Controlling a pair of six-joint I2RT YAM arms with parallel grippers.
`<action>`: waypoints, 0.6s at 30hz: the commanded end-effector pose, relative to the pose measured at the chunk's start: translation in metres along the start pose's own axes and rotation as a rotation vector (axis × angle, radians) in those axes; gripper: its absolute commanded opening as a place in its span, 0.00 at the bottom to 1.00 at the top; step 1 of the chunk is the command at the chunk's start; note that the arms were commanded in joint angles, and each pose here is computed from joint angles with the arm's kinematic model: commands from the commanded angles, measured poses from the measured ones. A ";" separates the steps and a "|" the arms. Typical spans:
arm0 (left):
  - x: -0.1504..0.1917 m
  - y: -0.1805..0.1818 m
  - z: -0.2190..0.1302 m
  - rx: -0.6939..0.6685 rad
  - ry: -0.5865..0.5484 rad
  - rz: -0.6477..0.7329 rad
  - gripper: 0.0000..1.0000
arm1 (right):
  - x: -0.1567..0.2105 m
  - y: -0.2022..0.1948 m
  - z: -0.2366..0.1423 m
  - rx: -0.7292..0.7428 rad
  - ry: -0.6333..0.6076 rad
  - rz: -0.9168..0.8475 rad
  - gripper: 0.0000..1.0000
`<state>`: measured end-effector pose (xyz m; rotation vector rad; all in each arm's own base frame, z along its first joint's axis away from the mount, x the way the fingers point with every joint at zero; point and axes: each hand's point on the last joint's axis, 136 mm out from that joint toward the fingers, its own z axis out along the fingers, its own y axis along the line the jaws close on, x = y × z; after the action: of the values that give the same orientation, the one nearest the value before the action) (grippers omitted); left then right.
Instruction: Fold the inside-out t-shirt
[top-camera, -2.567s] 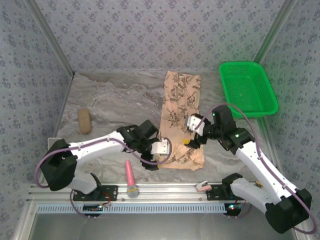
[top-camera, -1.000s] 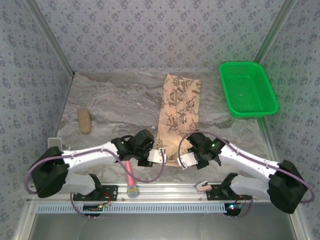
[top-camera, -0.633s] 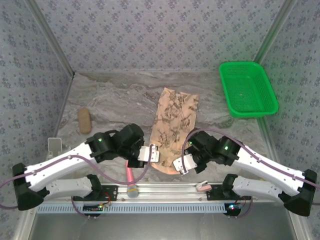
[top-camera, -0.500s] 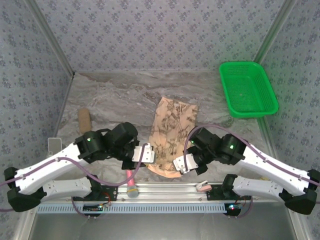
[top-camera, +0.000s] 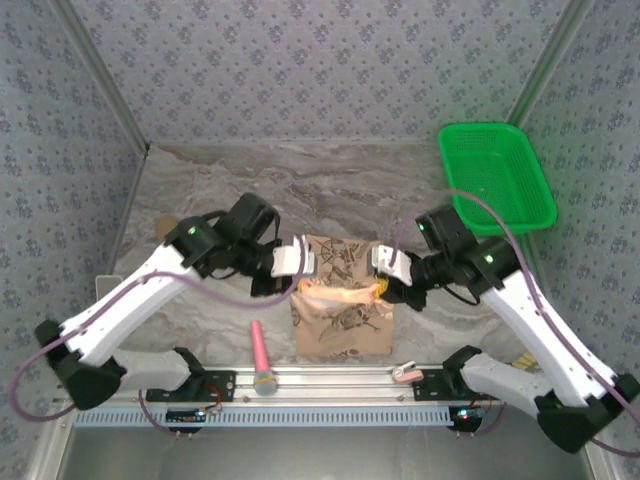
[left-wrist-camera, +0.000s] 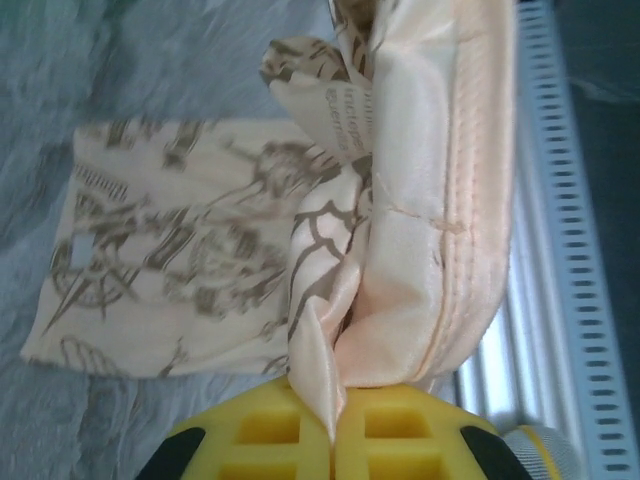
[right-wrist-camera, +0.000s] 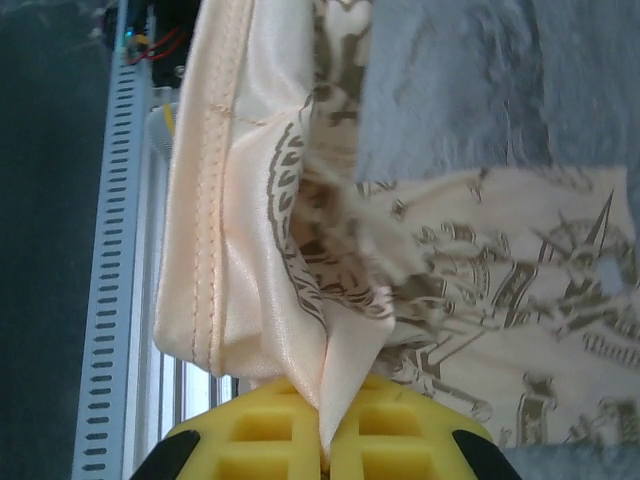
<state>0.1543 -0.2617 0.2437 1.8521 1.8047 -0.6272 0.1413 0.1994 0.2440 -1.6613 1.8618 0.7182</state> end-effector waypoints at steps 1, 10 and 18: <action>-0.008 0.027 0.009 0.043 -0.073 -0.004 0.00 | 0.012 -0.012 0.014 -0.075 0.012 0.105 0.00; 0.015 0.099 0.052 0.133 -0.073 -0.228 0.00 | 0.038 -0.094 0.029 -0.002 0.025 0.299 0.00; 0.048 0.181 0.086 0.034 -0.083 -0.427 0.12 | 0.060 -0.204 0.058 0.167 0.033 0.449 0.13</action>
<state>0.3042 -0.2718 0.1443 1.5341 2.1853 -0.8692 0.2982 0.1777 0.1579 -1.2926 2.2764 0.7694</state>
